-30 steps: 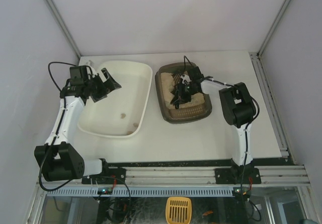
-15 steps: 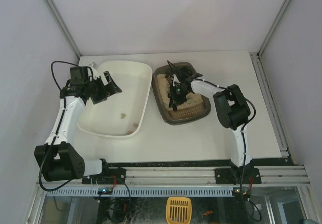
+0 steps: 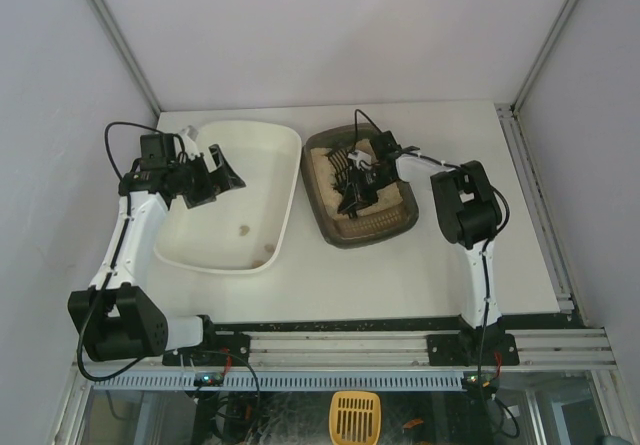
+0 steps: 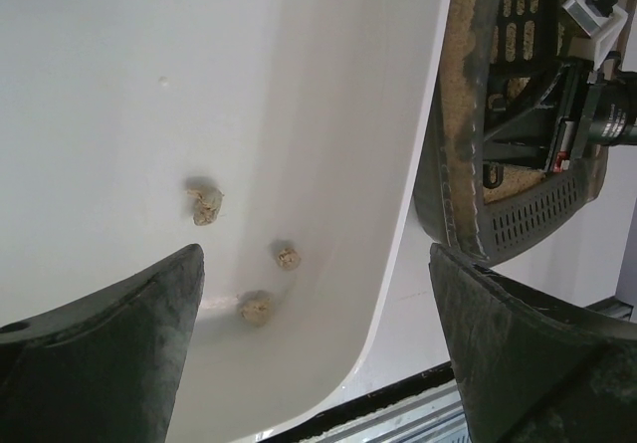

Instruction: Clean the litter box

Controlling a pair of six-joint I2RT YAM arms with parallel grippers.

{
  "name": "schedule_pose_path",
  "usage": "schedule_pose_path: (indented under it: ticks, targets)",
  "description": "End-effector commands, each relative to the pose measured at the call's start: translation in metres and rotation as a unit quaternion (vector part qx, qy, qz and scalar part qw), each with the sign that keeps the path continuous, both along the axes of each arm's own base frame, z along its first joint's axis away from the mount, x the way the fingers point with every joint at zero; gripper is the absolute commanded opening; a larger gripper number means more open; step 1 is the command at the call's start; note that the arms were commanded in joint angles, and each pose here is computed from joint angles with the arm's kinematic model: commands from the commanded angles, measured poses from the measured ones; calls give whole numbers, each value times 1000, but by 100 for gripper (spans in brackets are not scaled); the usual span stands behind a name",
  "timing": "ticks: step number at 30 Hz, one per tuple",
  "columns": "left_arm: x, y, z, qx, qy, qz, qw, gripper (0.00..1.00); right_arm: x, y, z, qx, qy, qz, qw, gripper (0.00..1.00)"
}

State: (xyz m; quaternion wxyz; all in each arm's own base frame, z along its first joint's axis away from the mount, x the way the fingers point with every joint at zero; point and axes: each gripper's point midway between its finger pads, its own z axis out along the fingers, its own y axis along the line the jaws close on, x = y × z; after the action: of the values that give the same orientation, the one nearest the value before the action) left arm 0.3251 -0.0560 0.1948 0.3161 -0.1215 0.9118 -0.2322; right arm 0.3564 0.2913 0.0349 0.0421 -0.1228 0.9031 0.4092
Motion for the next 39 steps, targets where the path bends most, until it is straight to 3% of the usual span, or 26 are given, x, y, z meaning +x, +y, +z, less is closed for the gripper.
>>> schedule_pose_path:
  ticks: [1, 8, 24, 39]
  targets:
    - [-10, -5, 2, -8, -13, -24, 1000, 98, -20, 15, 23, 109, 36, 50, 992, 0]
    - [-13, -9, 5, -14, -14, -38, 999, 97, -30, 4, 30, 112, 44, 73, 990, 0]
    - [-23, -14, 7, 4, -11, -66, 998, 97, -17, -37, 49, 187, 41, -19, 981, 0]
    - [-29, 9, 20, 76, -7, -43, 996, 97, 3, -41, 76, 223, 28, -64, 972, 0]
